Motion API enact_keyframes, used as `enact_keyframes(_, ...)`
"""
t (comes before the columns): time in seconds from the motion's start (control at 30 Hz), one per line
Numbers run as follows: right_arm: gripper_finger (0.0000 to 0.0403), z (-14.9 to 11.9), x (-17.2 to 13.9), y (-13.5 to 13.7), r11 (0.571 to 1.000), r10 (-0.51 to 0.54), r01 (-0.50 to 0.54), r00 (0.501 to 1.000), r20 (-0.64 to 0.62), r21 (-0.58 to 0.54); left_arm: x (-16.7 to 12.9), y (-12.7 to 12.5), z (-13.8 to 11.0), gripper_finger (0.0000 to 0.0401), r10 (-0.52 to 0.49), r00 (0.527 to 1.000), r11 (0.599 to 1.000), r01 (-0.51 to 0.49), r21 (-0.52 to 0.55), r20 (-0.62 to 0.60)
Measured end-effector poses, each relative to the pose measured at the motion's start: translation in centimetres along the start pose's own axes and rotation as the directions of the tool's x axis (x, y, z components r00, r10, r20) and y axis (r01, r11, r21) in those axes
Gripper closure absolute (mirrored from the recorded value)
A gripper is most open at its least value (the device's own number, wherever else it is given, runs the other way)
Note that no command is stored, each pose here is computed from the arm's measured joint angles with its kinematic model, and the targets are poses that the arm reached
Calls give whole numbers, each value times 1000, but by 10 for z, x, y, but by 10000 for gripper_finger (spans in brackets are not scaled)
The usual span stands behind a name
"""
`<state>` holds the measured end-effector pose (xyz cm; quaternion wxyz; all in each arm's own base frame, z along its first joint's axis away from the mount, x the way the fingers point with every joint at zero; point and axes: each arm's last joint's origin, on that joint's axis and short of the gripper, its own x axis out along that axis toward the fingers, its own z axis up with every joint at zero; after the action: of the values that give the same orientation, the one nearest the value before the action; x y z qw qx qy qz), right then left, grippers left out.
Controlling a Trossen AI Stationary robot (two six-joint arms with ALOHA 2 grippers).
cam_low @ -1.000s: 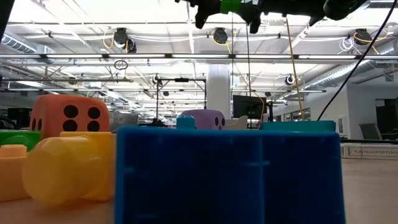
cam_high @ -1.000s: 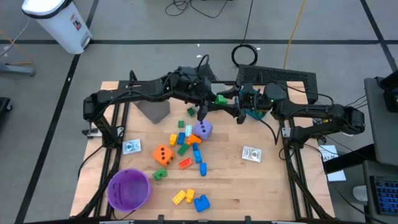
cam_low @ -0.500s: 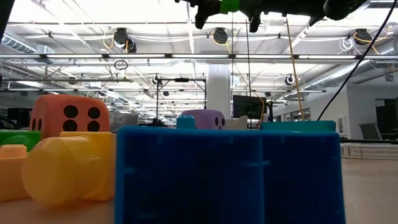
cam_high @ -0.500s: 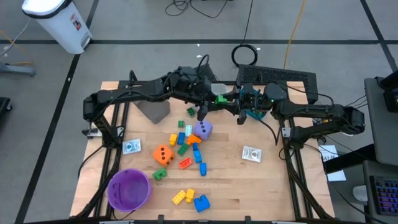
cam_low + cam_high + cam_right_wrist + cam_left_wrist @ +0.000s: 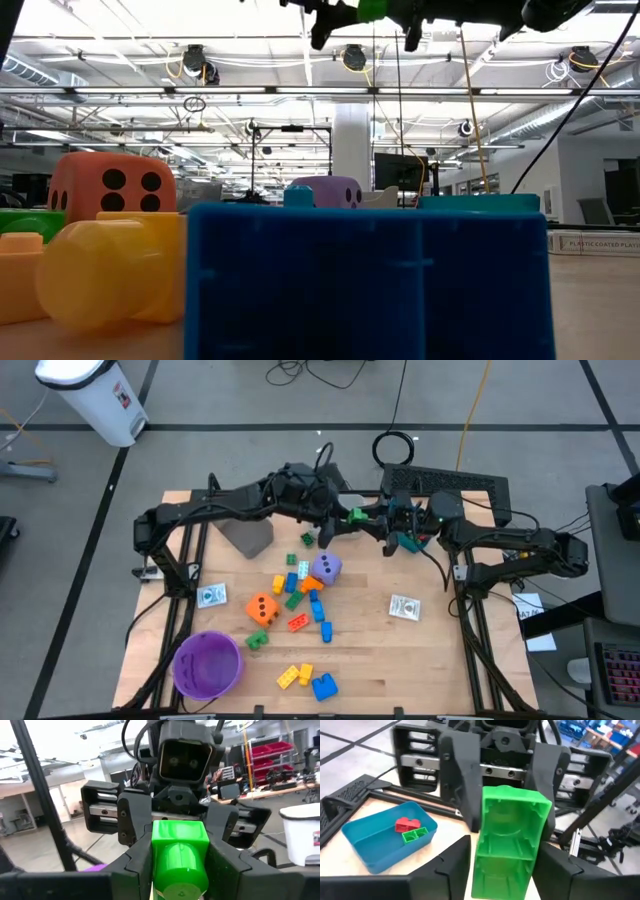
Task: Pick & Place Toys
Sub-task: Put the green game piece into the blue bin
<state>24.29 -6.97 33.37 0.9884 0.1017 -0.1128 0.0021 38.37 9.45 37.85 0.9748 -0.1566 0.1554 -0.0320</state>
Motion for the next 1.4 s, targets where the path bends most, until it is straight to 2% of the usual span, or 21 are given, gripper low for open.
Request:
enact_keyframes(0.13, 274, 6, -6, -5, 999, -31, 31, 1000, 5, -7, -3, 7, 2, 165, 11, 1000, 1000, -11, -20, 2)
enact_keyframes(0.3, 274, 15, -24, -17, 992, -125, 125, 991, -37, -4, -15, 14, 8, 131, 37, 999, 999, -37, -3, 19)
enact_keyframes(0.4, 274, 17, -39, -24, 979, -202, 204, 973, -114, 10, -27, 19, 15, 121, 56, 997, 998, -57, 23, 52)
enact_keyframes(0.5, 274, 11, -54, -32, 954, -282, 299, 929, -239, 36, -38, 25, 21, 119, 79, 993, 996, -81, 22, 82)
enact_keyframes(0.57, 274, 4, -64, -38, 926, -338, 375, 878, -340, 47, -46, 30, 24, 119, 101, 991, 995, -103, 12, 93)
enact_keyframes(0.63, 274, -5, -73, -45, 883, -414, 470, 799, -437, 22, -49, 32, 28, 118, 106, 987, 994, -108, 16, 122)
enact_keyframes(0.77, 274, -25, -89, -56, 778, -551, 616, 578, -602, -121, -52, 37, 32, 119, 114, 980, 993, -119, 21, 162)
enact_keyframes(0.83, 274, -34, -95, -63, 728, -585, 662, 466, -664, -177, -53, 37, 33, 118, 124, 977, 991, -130, 29, 171)
enact_keyframes(0.93, 274, -45, -101, -72, 669, -606, 707, 338, -720, -231, -52, 36, 34, 118, 132, 974, 988, -144, 57, 186)
enact_keyframes(1.07, 274, -57, -103, -88, 609, -621, 741, 225, -751, -281, -52, 35, 36, 119, 133, 971, 988, -147, 55, 199)
enact_keyframes(1.23, 274, -72, -103, -109, 581, -610, 753, 151, -778, -309, -52, 36, 35, 119, 137, 972, 989, -143, 19, 192)
enact_keyframes(1.4, 274, -86, -103, -125, 568, -590, 756, 99, -801, -325, -52, 37, 31, 119, 145, 977, 989, -148, 3, 154)
